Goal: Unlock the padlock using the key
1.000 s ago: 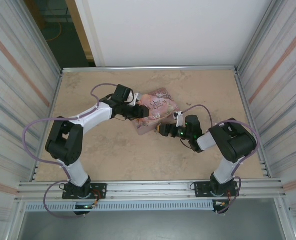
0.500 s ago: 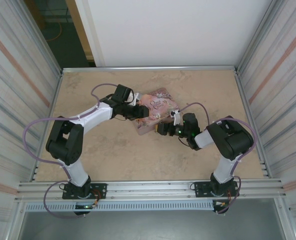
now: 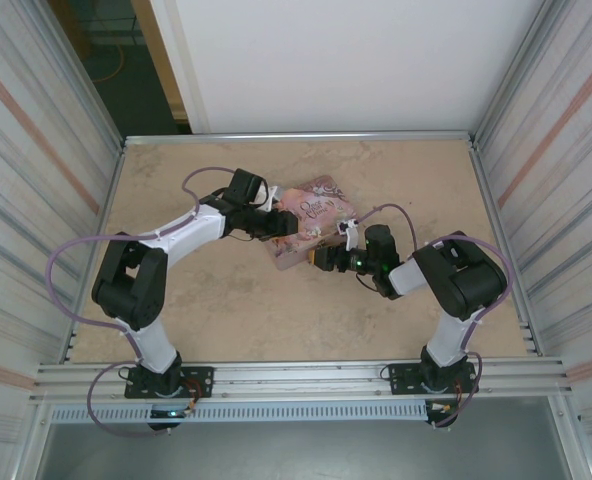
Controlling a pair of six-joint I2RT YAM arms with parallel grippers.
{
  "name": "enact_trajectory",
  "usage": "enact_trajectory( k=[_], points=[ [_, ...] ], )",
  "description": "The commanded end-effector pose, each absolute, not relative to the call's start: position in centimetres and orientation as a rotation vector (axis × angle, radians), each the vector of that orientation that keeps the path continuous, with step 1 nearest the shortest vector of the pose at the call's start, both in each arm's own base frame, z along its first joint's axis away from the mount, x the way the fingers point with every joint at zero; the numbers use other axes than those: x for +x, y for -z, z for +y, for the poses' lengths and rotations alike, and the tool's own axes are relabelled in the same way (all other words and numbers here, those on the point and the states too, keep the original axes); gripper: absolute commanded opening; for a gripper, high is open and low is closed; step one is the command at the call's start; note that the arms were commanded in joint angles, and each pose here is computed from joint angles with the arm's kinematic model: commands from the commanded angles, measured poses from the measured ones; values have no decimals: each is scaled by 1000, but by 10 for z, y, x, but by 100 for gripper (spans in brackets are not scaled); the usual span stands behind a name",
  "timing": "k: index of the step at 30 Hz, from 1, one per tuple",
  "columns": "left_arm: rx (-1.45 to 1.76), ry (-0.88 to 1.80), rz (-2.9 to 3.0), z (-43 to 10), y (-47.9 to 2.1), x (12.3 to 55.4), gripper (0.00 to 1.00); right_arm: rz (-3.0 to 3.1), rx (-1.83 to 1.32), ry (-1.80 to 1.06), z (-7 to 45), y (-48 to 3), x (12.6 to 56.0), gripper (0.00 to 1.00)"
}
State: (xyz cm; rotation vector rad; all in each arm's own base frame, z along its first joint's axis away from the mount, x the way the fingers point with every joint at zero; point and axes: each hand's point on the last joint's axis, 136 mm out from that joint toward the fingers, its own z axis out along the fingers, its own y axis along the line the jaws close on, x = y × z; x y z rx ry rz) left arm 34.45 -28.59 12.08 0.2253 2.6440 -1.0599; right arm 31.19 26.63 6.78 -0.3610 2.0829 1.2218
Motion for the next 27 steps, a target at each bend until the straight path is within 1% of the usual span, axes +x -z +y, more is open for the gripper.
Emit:
enact_trajectory(
  k=[1,15,21,27],
  points=[
    [200,1044,2728,-285,-102,336,50,2018,-461,-1262,277,-80,309,57],
    [202,1038,2732,-284,-101,336,50,2033,-487,-1255,278,-77,305,40],
    [198,1034,2735,-283,-99,335,50,2049,-483,-1236,276,-74,306,34],
    [192,1037,2738,-283,-97,334,50,2056,-468,-1220,275,-72,308,23]
  ],
)
